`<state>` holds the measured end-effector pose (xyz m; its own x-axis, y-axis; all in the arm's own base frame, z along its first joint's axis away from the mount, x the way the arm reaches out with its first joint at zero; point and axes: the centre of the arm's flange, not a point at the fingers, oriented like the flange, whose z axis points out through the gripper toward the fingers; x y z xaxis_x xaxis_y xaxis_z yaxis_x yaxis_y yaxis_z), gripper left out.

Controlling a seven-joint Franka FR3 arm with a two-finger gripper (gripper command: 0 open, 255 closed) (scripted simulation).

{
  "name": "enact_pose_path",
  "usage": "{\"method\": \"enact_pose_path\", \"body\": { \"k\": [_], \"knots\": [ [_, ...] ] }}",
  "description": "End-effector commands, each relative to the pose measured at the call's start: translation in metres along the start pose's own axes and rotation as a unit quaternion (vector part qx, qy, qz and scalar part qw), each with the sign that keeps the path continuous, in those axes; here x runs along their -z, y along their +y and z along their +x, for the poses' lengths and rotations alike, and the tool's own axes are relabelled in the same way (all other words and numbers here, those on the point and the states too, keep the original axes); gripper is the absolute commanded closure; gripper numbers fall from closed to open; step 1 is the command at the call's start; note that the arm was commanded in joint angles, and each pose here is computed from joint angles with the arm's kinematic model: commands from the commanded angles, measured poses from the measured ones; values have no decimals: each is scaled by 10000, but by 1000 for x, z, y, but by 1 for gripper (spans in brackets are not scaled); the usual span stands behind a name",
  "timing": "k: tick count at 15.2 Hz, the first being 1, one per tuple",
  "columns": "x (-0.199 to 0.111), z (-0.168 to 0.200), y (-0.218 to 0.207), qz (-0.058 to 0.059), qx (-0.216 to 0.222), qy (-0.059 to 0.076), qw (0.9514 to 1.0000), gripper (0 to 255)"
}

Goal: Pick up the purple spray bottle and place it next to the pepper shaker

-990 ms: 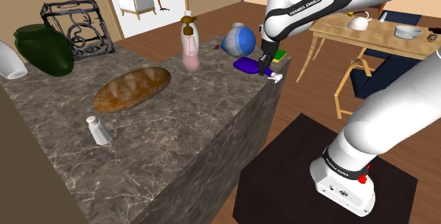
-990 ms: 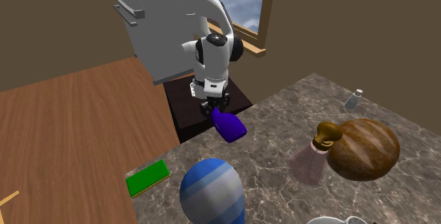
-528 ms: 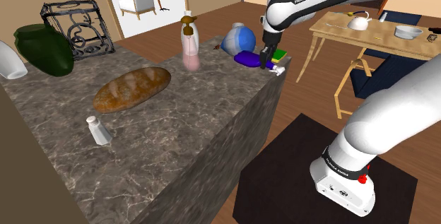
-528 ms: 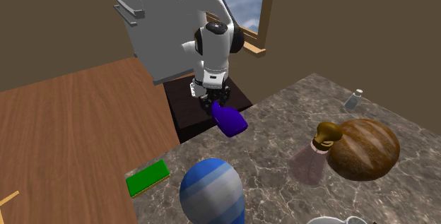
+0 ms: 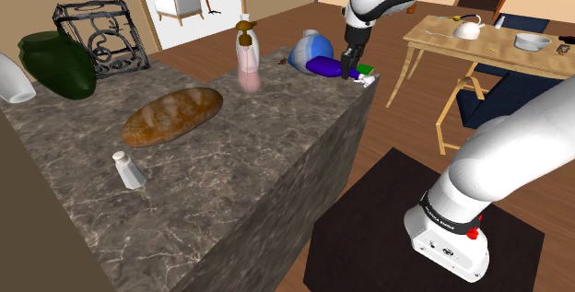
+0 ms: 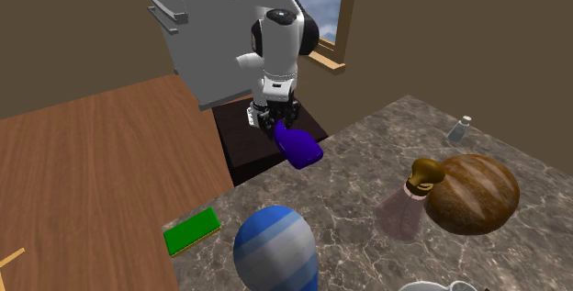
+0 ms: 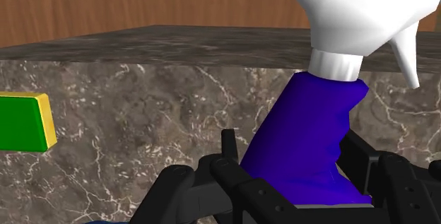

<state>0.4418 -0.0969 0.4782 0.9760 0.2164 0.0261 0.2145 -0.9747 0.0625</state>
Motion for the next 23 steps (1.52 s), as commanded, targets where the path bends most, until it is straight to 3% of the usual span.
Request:
{"method": "enact_pose_path", "body": {
  "k": [1,4,23],
  "knots": [
    [11,0,1,0,0,-1,10000,255],
    [27,1,2,0,0,-1,10000,255],
    [39,101,-228,0,0,-1,10000,255]
  ]
}}
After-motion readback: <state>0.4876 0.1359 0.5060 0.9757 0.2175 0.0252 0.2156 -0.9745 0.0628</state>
